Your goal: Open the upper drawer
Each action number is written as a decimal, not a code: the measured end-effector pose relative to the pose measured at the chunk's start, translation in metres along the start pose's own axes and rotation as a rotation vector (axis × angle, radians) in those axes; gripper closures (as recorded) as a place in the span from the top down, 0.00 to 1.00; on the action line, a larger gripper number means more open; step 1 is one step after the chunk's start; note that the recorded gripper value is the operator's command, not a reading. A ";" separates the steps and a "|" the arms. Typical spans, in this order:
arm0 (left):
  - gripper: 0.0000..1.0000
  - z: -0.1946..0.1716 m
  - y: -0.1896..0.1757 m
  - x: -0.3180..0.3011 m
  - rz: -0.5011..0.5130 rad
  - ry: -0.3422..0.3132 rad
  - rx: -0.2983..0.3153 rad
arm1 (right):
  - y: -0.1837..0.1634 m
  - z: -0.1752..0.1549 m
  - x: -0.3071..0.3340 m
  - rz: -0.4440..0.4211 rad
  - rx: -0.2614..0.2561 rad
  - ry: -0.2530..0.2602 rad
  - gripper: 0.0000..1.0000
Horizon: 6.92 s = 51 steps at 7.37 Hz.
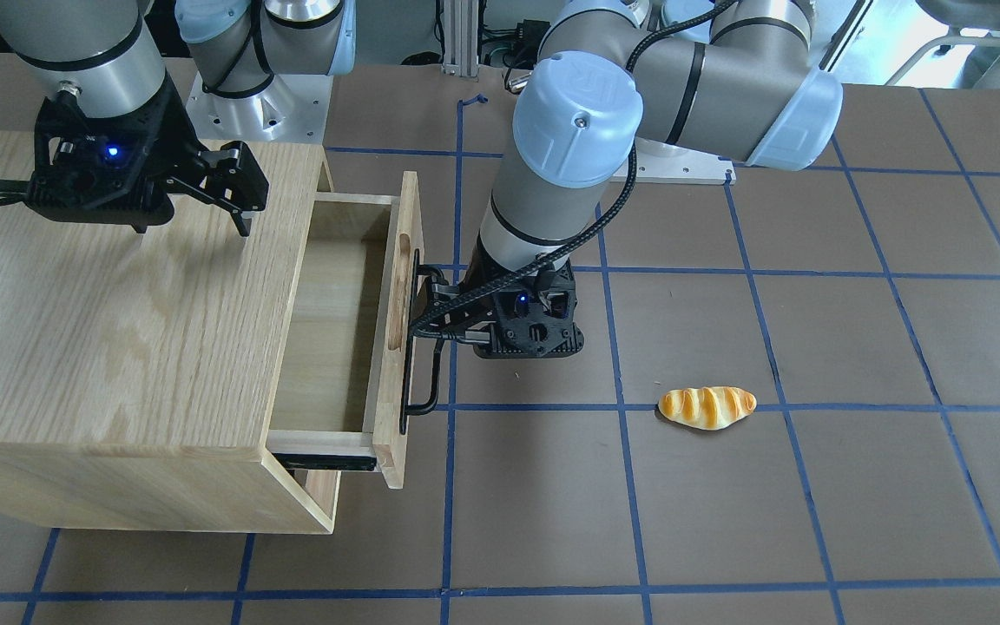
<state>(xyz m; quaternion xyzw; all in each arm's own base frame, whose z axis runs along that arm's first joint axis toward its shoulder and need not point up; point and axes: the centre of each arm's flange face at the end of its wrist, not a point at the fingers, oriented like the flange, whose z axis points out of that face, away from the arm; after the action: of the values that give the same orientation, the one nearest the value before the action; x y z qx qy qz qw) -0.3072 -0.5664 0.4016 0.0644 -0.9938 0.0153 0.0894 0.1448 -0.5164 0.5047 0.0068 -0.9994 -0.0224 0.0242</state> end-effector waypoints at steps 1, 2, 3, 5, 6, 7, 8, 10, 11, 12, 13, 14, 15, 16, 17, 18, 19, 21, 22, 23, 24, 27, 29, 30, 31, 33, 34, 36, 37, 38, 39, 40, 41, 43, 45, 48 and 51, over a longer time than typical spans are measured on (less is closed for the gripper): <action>1.00 -0.002 0.001 -0.003 0.000 -0.008 -0.004 | 0.000 0.000 0.000 0.000 0.000 0.000 1.00; 1.00 -0.004 0.001 -0.005 -0.001 -0.013 -0.004 | 0.000 0.000 0.000 0.000 0.000 0.000 1.00; 1.00 -0.004 0.001 -0.004 -0.001 -0.012 -0.004 | 0.000 0.000 0.000 0.000 0.000 0.000 1.00; 1.00 0.001 0.001 -0.001 -0.005 -0.003 -0.013 | 0.000 0.000 0.000 0.000 0.000 0.000 1.00; 1.00 0.001 0.001 0.002 -0.005 0.009 -0.016 | 0.000 0.000 0.000 0.000 0.000 0.000 1.00; 1.00 0.002 0.002 0.004 -0.003 0.017 -0.017 | 0.000 0.000 0.000 0.000 0.000 0.000 1.00; 1.00 0.002 0.002 0.005 -0.001 0.021 -0.017 | 0.000 0.000 0.000 0.000 0.000 0.000 1.00; 1.00 0.005 0.002 0.006 0.000 0.023 -0.022 | 0.000 0.000 0.000 0.000 0.000 0.000 1.00; 1.00 0.008 0.001 0.007 0.000 0.027 -0.026 | 0.000 0.000 0.000 0.000 0.000 0.000 1.00; 1.00 0.010 0.000 0.007 0.001 0.030 -0.027 | 0.000 0.000 0.000 0.000 0.000 0.000 1.00; 1.00 0.012 -0.001 0.007 0.001 0.031 -0.028 | 0.000 0.000 0.000 0.000 0.000 0.000 1.00; 1.00 0.013 -0.001 0.007 0.002 0.031 -0.029 | 0.000 0.000 0.000 0.000 0.000 0.000 1.00; 1.00 0.015 -0.002 0.007 0.003 0.030 -0.031 | 0.000 0.000 0.000 0.001 0.001 0.000 1.00; 1.00 0.015 -0.002 0.007 0.004 0.030 -0.032 | 0.000 0.000 0.000 0.001 0.001 0.000 1.00; 1.00 0.016 -0.002 0.007 0.005 0.028 -0.034 | 0.000 0.000 0.000 0.001 0.001 0.000 1.00; 1.00 0.017 -0.003 0.006 0.005 0.025 -0.034 | 0.000 0.000 0.000 0.001 0.000 0.000 1.00; 1.00 0.018 -0.003 0.005 0.005 0.021 -0.034 | 0.000 0.000 0.000 0.001 0.000 0.000 1.00; 1.00 0.017 -0.004 0.003 0.005 0.007 -0.027 | 0.000 0.000 0.000 0.000 0.000 0.000 1.00; 1.00 0.016 -0.005 0.001 0.005 -0.006 -0.021 | 0.000 0.000 0.000 0.000 0.000 0.000 1.00; 1.00 0.015 -0.005 0.000 0.004 -0.014 -0.017 | 0.000 0.000 0.000 0.000 0.001 0.000 1.00; 1.00 0.014 -0.006 -0.001 0.003 -0.018 -0.016 | 0.000 0.000 0.000 0.000 0.001 0.000 1.00; 1.00 0.009 -0.007 -0.005 0.001 -0.023 -0.009 | 0.000 0.000 0.000 0.000 0.000 0.000 1.00; 1.00 0.007 -0.007 -0.008 0.018 -0.040 -0.001 | 0.000 0.000 0.000 0.000 0.000 0.000 1.00; 1.00 0.007 -0.007 -0.010 0.023 -0.044 -0.001 | 0.000 0.000 0.000 0.000 0.000 0.000 1.00; 1.00 0.006 -0.009 -0.013 0.026 -0.047 -0.001 | 0.000 0.000 0.000 0.000 0.001 0.000 1.00; 1.00 0.004 -0.013 -0.025 0.024 -0.051 -0.008 | 0.000 0.000 0.000 0.000 0.000 0.000 1.00; 1.00 0.003 -0.014 -0.029 0.022 -0.053 -0.011 | 0.000 0.000 0.000 0.000 0.000 0.000 1.00; 1.00 0.003 -0.014 -0.033 0.030 -0.066 -0.016 | 0.000 0.000 0.000 0.000 0.000 0.000 1.00; 1.00 0.002 -0.013 -0.036 0.038 -0.082 -0.020 | 0.000 0.000 0.000 0.000 0.001 0.000 1.00; 1.00 0.001 -0.013 -0.039 0.040 -0.092 -0.026 | 0.000 0.000 0.000 0.001 0.001 0.000 1.00; 1.00 -0.001 -0.016 -0.045 0.039 -0.096 -0.029 | 0.000 0.000 0.000 0.000 0.001 0.000 1.00; 1.00 -0.003 -0.018 -0.051 0.040 -0.099 -0.033 | 0.000 0.000 0.000 0.000 0.001 0.000 1.00; 1.00 -0.004 -0.020 -0.056 0.040 -0.101 -0.037 | 0.000 0.000 0.000 0.000 0.001 0.000 1.00; 1.00 -0.012 -0.020 -0.062 0.037 -0.106 -0.054 | 0.000 0.000 0.000 0.000 0.001 0.000 1.00; 1.00 -0.039 -0.011 -0.067 0.027 -0.111 -0.066 | 0.000 0.000 0.000 0.000 0.001 0.000 1.00; 1.00 -0.094 -0.008 -0.103 0.053 -0.194 -0.031 | 0.000 0.000 0.000 0.001 0.000 0.000 1.00; 1.00 -0.135 -0.005 -0.165 0.074 -0.217 -0.025 | 0.000 0.000 0.000 0.001 0.000 0.000 1.00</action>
<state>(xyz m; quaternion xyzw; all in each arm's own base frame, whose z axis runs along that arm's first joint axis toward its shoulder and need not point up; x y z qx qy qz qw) -0.1214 -0.5452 0.5052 0.0276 -0.9994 -0.0008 -0.0187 0.1448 -0.5164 0.5048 0.0065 -0.9994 -0.0223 0.0242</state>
